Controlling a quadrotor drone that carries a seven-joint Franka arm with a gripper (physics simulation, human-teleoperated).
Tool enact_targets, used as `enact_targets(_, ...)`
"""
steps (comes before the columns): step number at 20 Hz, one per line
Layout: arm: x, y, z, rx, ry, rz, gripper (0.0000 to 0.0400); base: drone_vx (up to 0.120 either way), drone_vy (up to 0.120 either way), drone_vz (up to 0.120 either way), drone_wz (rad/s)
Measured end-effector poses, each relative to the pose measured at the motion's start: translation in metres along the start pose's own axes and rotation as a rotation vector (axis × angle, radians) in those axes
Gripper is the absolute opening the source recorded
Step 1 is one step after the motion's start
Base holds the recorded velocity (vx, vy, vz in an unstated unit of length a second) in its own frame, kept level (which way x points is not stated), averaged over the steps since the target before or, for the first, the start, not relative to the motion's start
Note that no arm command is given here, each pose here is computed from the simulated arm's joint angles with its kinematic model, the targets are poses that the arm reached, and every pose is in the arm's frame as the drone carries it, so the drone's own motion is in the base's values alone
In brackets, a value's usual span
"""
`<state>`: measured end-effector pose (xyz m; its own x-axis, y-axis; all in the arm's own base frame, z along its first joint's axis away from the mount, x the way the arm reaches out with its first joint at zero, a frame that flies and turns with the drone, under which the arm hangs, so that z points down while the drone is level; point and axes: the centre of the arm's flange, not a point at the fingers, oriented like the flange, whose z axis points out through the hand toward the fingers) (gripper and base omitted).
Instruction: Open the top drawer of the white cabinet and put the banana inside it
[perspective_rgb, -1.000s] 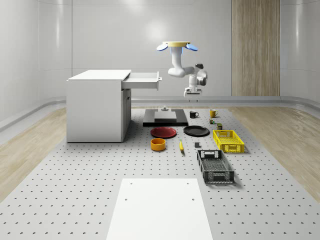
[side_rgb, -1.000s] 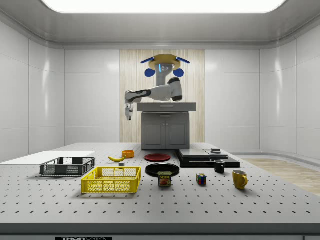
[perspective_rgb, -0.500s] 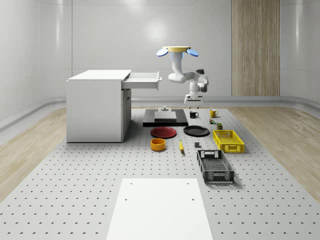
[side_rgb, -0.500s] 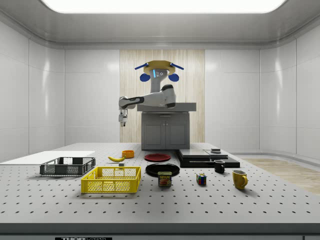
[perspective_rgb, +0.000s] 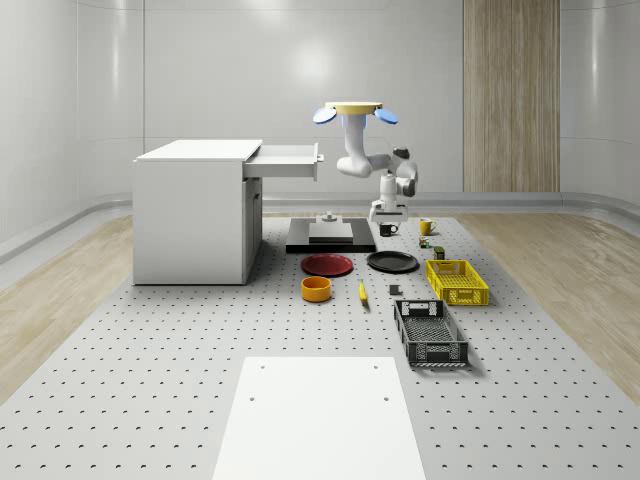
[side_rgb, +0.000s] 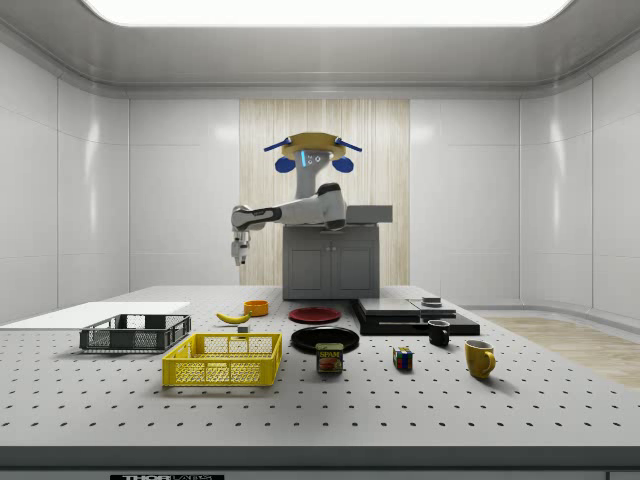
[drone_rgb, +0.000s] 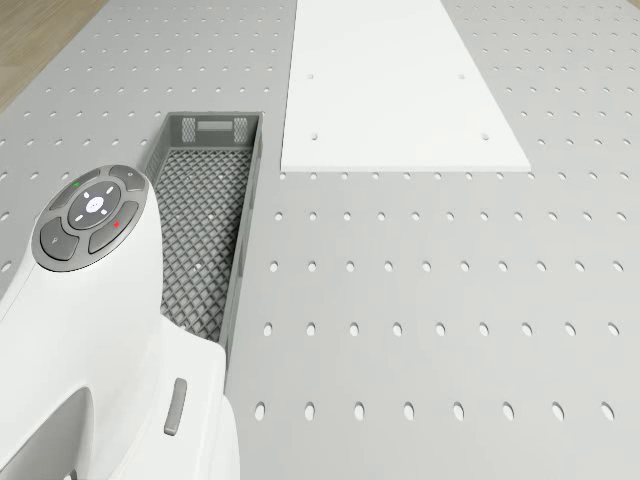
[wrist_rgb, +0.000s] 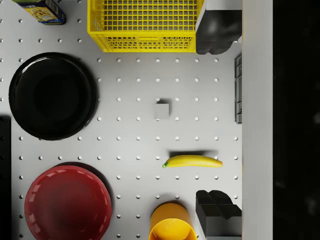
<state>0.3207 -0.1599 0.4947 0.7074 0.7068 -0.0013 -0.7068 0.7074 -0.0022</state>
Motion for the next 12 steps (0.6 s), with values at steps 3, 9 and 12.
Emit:
enact_targets(3,0.0,0.0,0.0,0.0,0.0,0.0,0.04,0.067,0.0,-0.12,0.0)
enact_targets(9,0.0,0.0,0.0,0.0,0.0,0.0,0.04,0.0,0.0,-0.12,0.0)
enact_targets(12,0.0,0.0,0.0,0.0,0.0,0.0,0.04,0.0,0.0,-0.12,0.0)
